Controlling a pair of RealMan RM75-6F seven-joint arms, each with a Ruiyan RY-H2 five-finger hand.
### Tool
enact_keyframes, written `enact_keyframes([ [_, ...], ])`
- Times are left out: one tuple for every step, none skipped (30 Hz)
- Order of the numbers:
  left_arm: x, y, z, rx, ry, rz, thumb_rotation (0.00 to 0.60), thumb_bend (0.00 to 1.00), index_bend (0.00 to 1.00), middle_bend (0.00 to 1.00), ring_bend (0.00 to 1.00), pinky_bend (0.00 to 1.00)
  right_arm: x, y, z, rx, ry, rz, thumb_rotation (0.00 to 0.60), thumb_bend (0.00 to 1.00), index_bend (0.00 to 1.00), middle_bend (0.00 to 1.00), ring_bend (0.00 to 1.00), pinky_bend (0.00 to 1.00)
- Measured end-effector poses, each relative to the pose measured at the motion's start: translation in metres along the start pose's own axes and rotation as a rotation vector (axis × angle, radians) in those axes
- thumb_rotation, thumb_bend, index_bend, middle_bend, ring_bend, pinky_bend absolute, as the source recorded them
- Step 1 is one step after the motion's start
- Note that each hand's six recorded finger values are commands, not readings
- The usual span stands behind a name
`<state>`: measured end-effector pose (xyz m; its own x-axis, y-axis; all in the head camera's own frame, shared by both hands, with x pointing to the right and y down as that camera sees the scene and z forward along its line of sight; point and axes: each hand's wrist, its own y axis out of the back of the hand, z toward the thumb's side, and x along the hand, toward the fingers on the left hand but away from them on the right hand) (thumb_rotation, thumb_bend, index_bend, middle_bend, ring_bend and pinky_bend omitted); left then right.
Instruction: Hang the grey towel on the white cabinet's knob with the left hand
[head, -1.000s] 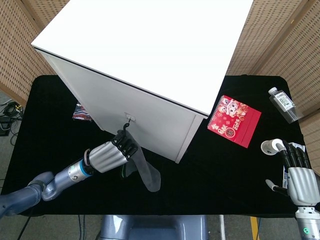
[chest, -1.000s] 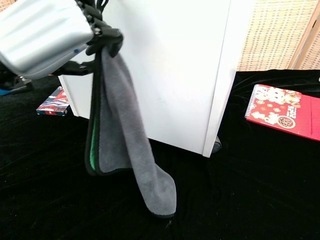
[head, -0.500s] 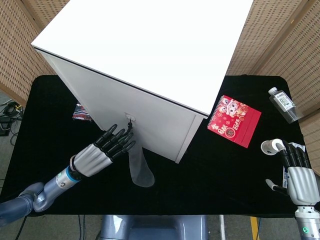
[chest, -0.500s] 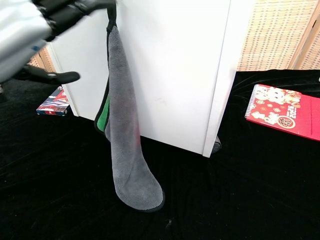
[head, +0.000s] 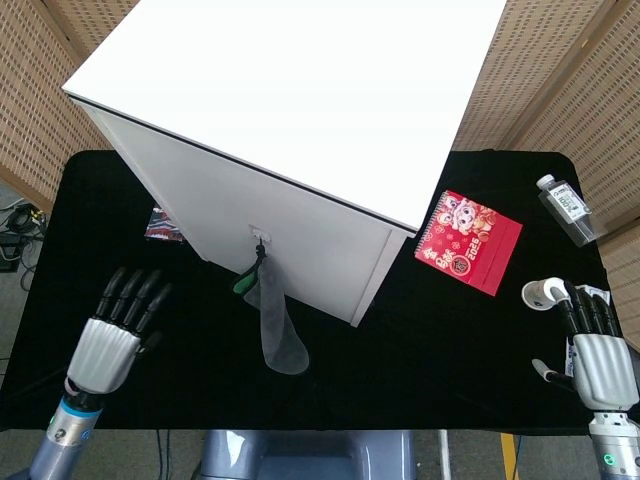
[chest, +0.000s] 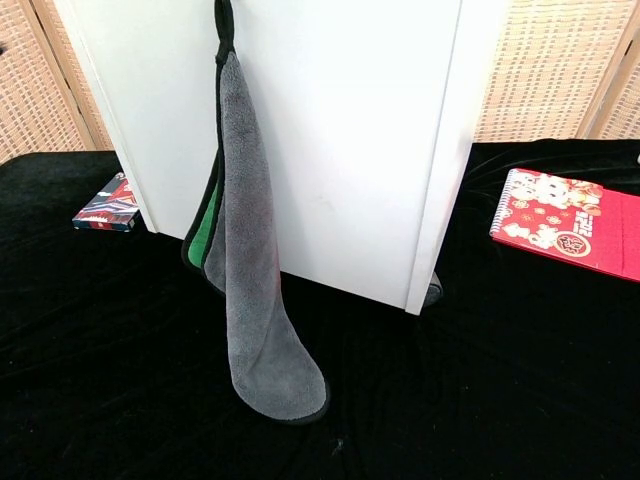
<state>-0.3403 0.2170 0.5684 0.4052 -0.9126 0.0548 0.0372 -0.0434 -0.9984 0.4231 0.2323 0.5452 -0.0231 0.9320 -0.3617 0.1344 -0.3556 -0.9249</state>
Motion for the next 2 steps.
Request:
enact_keyframes([
  [-0.0046,-0.0013,-0.005,-0.01,0.032,-0.033,0.6,0.02,0.01,0.0,0.0,0.0,-0.0002,-0.0008,-0.0003,0.004,-0.003,0.003,0.6,0.08,0.0,0.0,0.0,0.0],
  [-0.0106,-0.003,-0.0116,-0.027,0.073,-0.079,0.6,0.01,0.0,0.0,0.0,0.0,-0.0004,-0.0016,-0.0008,0.008,-0.007,0.007,0.6,0.08,0.0,0.0,0.0,0.0],
])
